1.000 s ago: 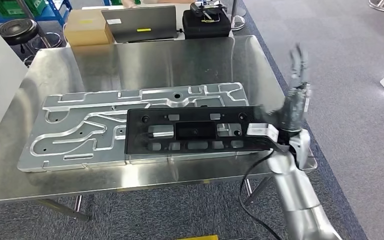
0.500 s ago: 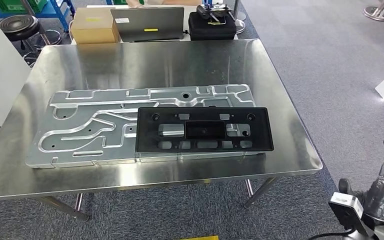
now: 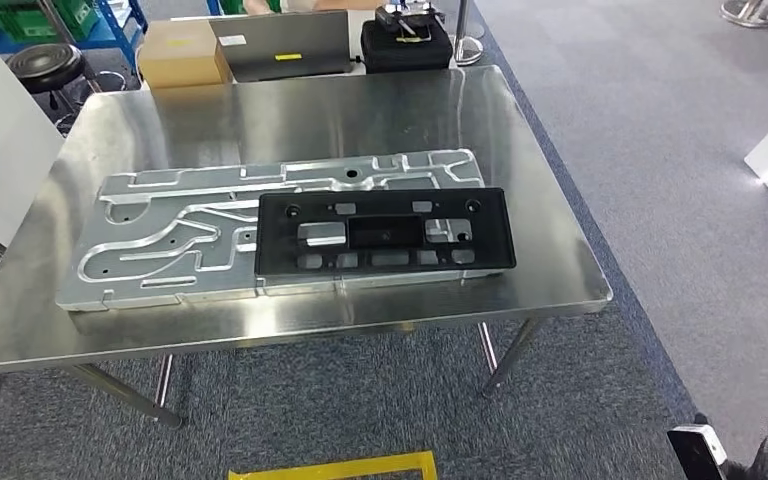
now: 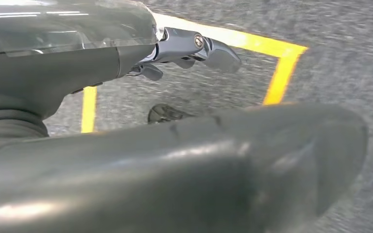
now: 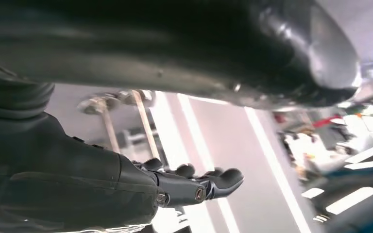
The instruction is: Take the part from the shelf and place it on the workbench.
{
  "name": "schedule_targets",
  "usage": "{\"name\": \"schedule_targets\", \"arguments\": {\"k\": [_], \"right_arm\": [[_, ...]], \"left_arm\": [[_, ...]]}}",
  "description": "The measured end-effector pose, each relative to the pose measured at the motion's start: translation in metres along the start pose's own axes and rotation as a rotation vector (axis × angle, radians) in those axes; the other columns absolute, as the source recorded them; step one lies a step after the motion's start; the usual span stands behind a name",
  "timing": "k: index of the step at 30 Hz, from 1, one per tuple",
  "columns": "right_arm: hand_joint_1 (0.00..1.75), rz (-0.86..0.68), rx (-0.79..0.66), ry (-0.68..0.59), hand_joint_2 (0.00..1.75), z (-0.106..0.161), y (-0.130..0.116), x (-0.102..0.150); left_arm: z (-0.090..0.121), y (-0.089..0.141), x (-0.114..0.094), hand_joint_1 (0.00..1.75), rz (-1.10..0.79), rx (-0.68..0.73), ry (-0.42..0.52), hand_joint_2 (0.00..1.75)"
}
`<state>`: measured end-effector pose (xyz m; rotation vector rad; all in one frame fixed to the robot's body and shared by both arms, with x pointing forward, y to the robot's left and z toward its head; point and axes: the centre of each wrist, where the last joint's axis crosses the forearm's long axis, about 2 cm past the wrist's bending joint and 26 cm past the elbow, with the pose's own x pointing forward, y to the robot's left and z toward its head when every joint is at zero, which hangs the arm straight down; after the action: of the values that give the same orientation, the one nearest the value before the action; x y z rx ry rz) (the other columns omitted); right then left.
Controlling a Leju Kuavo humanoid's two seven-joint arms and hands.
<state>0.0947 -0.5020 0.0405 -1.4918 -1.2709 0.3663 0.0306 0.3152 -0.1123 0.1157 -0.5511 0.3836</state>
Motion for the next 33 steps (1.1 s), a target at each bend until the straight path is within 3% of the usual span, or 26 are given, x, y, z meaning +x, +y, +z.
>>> {"name": "schedule_targets", "arguments": {"k": [4, 9, 15, 21, 27, 33], "right_arm": [[0.00, 0.073, 0.150, 0.156, 0.00, 0.033, 0.019, -0.022], [0.00, 0.134, 0.400, 0.503, 0.00, 0.094, 0.057, -0.027], [0.00, -0.004, 0.858, 0.921, 0.00, 0.164, 0.101, 0.017], [0.00, -0.249, 1.166, 1.244, 0.00, 0.202, 0.125, 0.072], [0.00, -0.451, 1.261, 1.455, 0.00, 0.215, 0.130, 0.090], [0.00, -0.521, 1.272, 1.500, 0.00, 0.221, 0.132, 0.101]], "left_arm": [[0.000, 0.000, 0.000, 0.00, 0.000, 0.009, 0.007, 0.00], [0.000, -0.001, 0.000, 0.00, 0.006, 0.015, 0.018, 0.00], [0.001, -0.008, -0.002, 0.00, -0.014, -0.019, 0.056, 0.00], [0.002, -0.017, -0.003, 0.00, -0.082, -0.086, 0.118, 0.00], [0.004, -0.033, -0.006, 0.00, -0.181, -0.170, 0.164, 0.00], [0.005, -0.034, -0.007, 0.00, -0.192, -0.197, 0.155, 0.00]]}}
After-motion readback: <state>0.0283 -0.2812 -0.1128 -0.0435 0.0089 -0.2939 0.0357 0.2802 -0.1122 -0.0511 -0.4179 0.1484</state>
